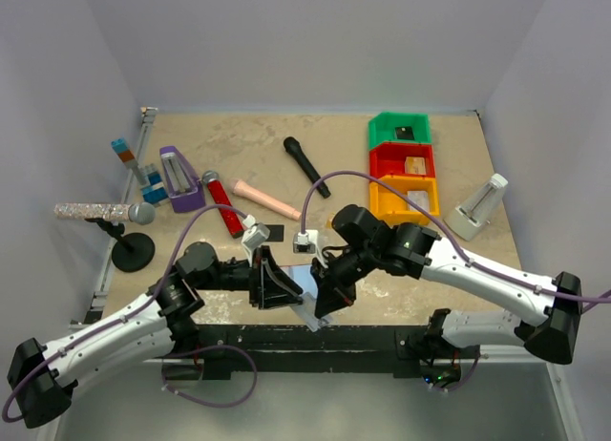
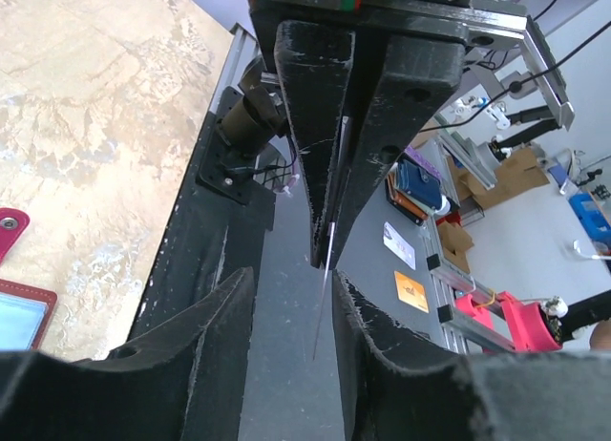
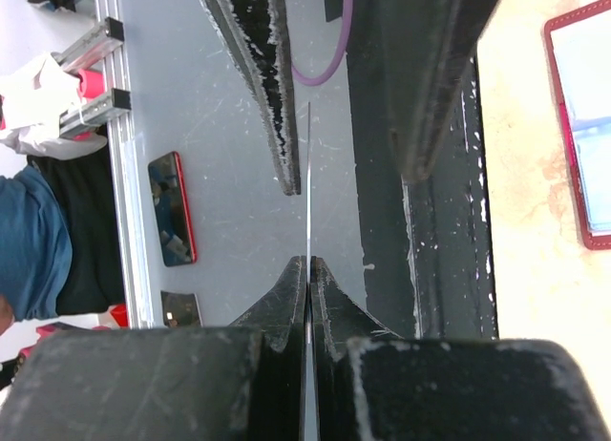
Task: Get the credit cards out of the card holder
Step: Place the credit card at the center of the board.
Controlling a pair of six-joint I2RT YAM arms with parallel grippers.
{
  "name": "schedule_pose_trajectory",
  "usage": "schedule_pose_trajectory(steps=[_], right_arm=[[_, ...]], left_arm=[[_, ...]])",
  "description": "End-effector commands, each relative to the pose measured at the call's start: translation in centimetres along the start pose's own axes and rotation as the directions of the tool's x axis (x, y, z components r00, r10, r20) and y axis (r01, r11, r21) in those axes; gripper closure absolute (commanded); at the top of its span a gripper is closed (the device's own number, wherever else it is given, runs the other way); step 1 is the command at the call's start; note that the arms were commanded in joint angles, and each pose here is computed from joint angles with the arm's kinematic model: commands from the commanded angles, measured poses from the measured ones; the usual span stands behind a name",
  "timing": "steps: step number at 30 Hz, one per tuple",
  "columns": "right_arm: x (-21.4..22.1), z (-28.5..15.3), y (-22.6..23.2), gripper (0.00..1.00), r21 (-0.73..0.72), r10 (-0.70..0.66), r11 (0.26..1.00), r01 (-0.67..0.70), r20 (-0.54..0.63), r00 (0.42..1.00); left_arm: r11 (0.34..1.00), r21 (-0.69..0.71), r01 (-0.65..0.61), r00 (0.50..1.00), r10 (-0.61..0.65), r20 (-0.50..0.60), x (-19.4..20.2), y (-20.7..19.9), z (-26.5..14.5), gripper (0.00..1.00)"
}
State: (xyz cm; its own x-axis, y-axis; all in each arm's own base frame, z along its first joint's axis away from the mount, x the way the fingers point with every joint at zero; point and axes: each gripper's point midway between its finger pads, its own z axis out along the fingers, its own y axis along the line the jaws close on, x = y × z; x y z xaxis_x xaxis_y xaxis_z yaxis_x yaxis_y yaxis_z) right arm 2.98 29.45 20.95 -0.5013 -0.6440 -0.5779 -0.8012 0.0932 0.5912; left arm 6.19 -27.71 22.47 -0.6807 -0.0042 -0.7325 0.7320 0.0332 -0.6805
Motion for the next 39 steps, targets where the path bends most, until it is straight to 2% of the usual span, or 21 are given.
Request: schedule_pose_trajectory(steps=[1, 7, 10, 16, 18, 20, 21, 24, 28, 29, 32, 35, 39], right_arm=[[-0.9, -0.7, 0.8, 1.00, -0.006, -0.051, 0.999, 0.051, 0.005, 0.999], [-0.7, -0.7, 0.8, 1.00, -0.007, -0.052, 0.999, 0.052, -0.029, 0.998], [-0.8, -0.7, 0.8, 1.00, -0.010, -0.055, 0.998, 0.054, -0.030, 0.998], [-0.8, -0.7, 0.8, 1.00, -0.011, -0.055, 0.998, 0.055, -0.038, 0.998], [-0.8, -0.7, 0.8, 1.00, -0.011, -0.056, 0.998, 0.055, -0.039, 0.998], [-0.8, -0.7, 0.7, 1.00, -0.004, -0.051, 0.999, 0.051, -0.042, 0.998], [-0.7, -0.7, 0.6, 0.96, 0.001, -0.044, 0.999, 0.045, -0.044, 0.998], [-0.8, -0.9, 0.1, 0.50, 0.047, -0.014, 0.999, 0.016, -0.030, 0.999], [-0.7, -2.4, -1.3, 0.30, 0.164, 0.028, 0.986, -0.028, 0.004, 1.000], [-0.8, -3.1, -1.8, 0.23, 0.200, 0.044, 0.979, -0.048, 0.025, 0.999], [-1.3, -5.7, -3.5, 0.20, 0.326, 0.088, 0.936, -0.130, 0.139, 0.986], [-1.6, -8.7, -5.7, 0.20, 0.472, 0.082, 0.855, -0.217, 0.290, 0.954], [-1.5, -10.7, -6.1, 0.20, 0.519, 0.012, 0.817, -0.252, 0.421, 0.907]], left_arm=[[0.997, 0.071, -0.028, 1.000, 0.028, -0.004, -0.2, -1.4, 0.1, 0.58], [0.996, 0.086, -0.037, 0.999, 0.040, -0.036, -0.1, -1.9, 0.1, 0.59], [0.995, 0.094, -0.032, 0.998, 0.037, -0.053, 0.1, -1.9, 0.1, 0.64], [0.995, 0.099, -0.032, 0.998, 0.038, -0.056, 0.1, -2.0, 0.2, 0.84], [0.994, 0.100, -0.035, 0.998, 0.041, -0.055, 0.0, -2.0, 0.2, 1.00], [0.994, 0.098, -0.037, 0.998, 0.042, -0.050, -0.1, -2.0, 0.2, 1.00], [0.995, 0.092, -0.038, 0.998, 0.042, -0.045, -0.1, -1.9, 0.2, 1.00], [0.998, 0.048, -0.044, 0.999, 0.044, -0.007, -0.2, -0.9, 0.1, 1.00], [0.998, -0.055, -0.034, 0.997, 0.038, 0.072, -0.9, 1.1, 0.0, 1.00], [0.995, -0.097, -0.019, 0.995, 0.028, 0.093, -1.0, 2.1, 0.0, 1.00], [0.959, -0.275, 0.068, 0.980, -0.013, 0.197, -1.9, 6.0, -0.4, 1.00], [0.856, -0.459, 0.239, 0.933, -0.072, 0.351, -2.6, 10.9, -1.9, 1.00], [0.759, -0.499, 0.419, 0.839, -0.113, 0.533, -3.6, 14.5, -3.0, 1.00]])
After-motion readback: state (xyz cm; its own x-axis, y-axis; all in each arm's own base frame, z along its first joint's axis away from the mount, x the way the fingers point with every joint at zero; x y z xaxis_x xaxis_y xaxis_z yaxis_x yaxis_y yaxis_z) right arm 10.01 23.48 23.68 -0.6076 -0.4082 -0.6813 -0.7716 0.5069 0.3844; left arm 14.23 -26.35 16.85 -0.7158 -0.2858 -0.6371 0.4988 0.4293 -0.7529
